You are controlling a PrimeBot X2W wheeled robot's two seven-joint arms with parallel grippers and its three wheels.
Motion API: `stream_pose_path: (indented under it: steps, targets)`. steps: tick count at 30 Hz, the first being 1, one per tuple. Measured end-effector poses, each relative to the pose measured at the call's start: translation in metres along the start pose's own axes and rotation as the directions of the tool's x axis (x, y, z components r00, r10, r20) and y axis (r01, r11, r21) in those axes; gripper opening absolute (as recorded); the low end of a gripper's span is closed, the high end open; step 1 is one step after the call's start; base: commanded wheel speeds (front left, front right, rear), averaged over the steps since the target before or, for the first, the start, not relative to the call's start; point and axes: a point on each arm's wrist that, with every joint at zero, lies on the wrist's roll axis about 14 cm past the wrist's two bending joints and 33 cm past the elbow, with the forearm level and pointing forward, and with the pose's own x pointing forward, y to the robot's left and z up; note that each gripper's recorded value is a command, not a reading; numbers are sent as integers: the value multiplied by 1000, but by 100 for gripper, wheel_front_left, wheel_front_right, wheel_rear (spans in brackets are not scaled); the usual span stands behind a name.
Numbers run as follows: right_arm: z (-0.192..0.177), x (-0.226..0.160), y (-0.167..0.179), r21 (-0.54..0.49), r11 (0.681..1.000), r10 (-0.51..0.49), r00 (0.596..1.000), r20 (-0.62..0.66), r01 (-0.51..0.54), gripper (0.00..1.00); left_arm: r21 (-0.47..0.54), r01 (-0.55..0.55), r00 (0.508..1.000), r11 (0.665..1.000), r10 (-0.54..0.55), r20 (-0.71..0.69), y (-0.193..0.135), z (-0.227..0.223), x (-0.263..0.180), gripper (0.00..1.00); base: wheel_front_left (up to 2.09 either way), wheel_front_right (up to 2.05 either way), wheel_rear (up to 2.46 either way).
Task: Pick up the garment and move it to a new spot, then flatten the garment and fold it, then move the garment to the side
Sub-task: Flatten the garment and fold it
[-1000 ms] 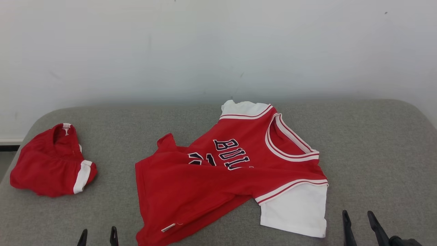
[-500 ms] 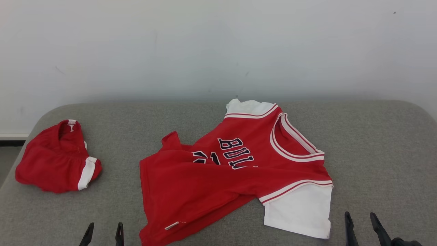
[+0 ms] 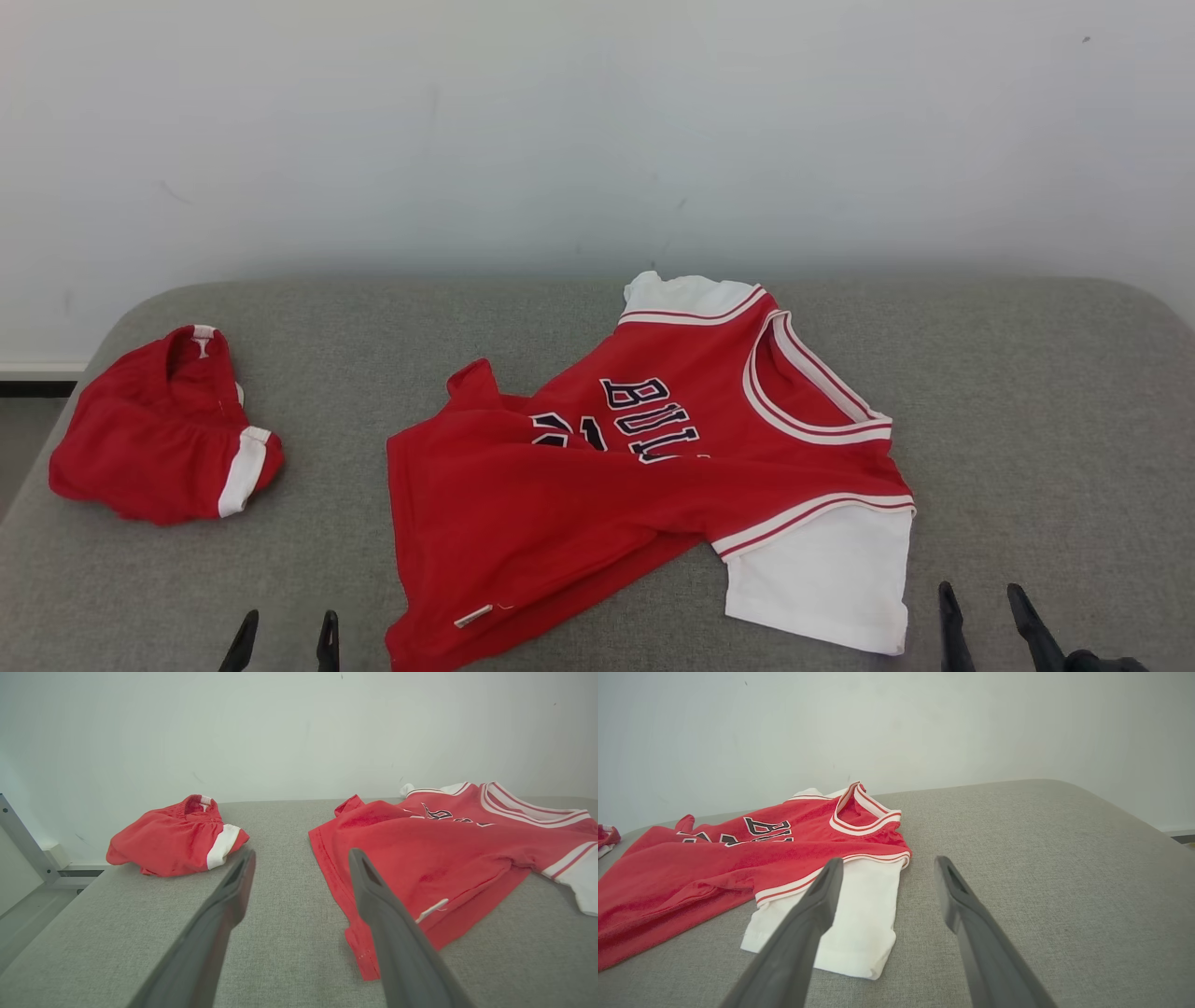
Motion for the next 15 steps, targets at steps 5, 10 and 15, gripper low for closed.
stream_pose_path:
  steps: [5,10,15]
  targets:
    - [-6,2,4,-22,999,28,999,-28,-28,100,-14,21,999,1000,-21,-31,-8,-10,-1,100,0,0,0]
    - [-6,11,1,-49,998,45,998,-42,-47,100,-46,61,992,997,-65,-109,-21,-34,-3,100,0,0,0]
    - [-22,17,3,-42,997,52,993,-101,-57,100,-78,88,975,993,-102,-197,-33,-60,-1,100,0,0,0]
